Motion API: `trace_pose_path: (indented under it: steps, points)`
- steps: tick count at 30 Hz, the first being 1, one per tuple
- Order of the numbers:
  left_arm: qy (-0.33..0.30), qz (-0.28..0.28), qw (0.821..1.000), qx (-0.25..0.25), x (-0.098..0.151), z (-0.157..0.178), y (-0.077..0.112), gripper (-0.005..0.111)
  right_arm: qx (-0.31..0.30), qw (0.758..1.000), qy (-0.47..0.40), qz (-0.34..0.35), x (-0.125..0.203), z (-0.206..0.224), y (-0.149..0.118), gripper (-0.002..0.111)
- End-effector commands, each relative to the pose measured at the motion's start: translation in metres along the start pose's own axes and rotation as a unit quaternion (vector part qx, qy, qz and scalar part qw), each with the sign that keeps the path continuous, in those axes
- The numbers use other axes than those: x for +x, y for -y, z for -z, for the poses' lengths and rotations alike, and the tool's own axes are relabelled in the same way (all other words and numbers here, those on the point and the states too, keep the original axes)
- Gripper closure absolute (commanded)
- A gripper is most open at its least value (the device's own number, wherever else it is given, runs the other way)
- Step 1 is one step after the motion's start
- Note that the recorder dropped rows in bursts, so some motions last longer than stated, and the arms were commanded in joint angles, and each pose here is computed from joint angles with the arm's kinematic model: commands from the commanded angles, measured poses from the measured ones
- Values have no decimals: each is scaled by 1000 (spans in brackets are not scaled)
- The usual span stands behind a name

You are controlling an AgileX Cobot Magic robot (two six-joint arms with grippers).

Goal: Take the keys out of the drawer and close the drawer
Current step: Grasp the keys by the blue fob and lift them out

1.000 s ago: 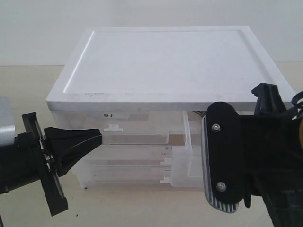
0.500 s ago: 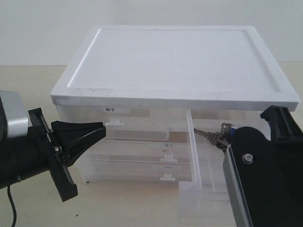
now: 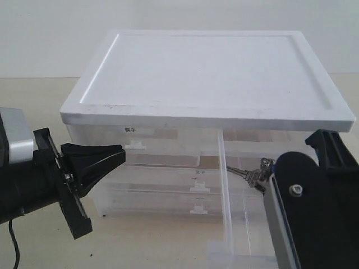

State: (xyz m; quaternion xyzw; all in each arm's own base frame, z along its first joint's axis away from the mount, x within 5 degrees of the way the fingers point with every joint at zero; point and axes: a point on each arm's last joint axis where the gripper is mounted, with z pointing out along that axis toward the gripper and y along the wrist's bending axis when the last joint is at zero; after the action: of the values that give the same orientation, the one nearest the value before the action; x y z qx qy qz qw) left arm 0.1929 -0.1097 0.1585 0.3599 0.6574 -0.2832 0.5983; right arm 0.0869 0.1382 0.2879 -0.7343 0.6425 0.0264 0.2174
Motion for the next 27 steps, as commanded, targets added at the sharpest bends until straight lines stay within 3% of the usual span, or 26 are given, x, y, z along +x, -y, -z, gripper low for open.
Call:
trace_pose_path:
  steps: [1,9,13,16,18,21,27]
  points:
    - [3,4,1000,-16,-1,-1,-4,102,-5,1000,11,-28,-1,2,-2,57]
    - [3,5,1000,-14,-1,-1,-3,102,24,997,50,-58,0,22,-2,57]
    - [2,4,1000,-12,-1,-1,-3,102,40,989,92,-106,-4,41,0,57]
    - [2,3,1000,-7,-1,-1,-2,102,70,973,114,-190,-7,48,9,57]
    - [1,4,1000,-5,-1,-1,-2,102,118,953,91,-265,-4,43,21,57]
    - [1,6,1000,-2,-1,-1,-1,102,177,932,26,-317,-1,27,37,57]
    - [-1,8,1000,5,0,-1,0,102,150,928,-25,-341,-13,-8,45,57]
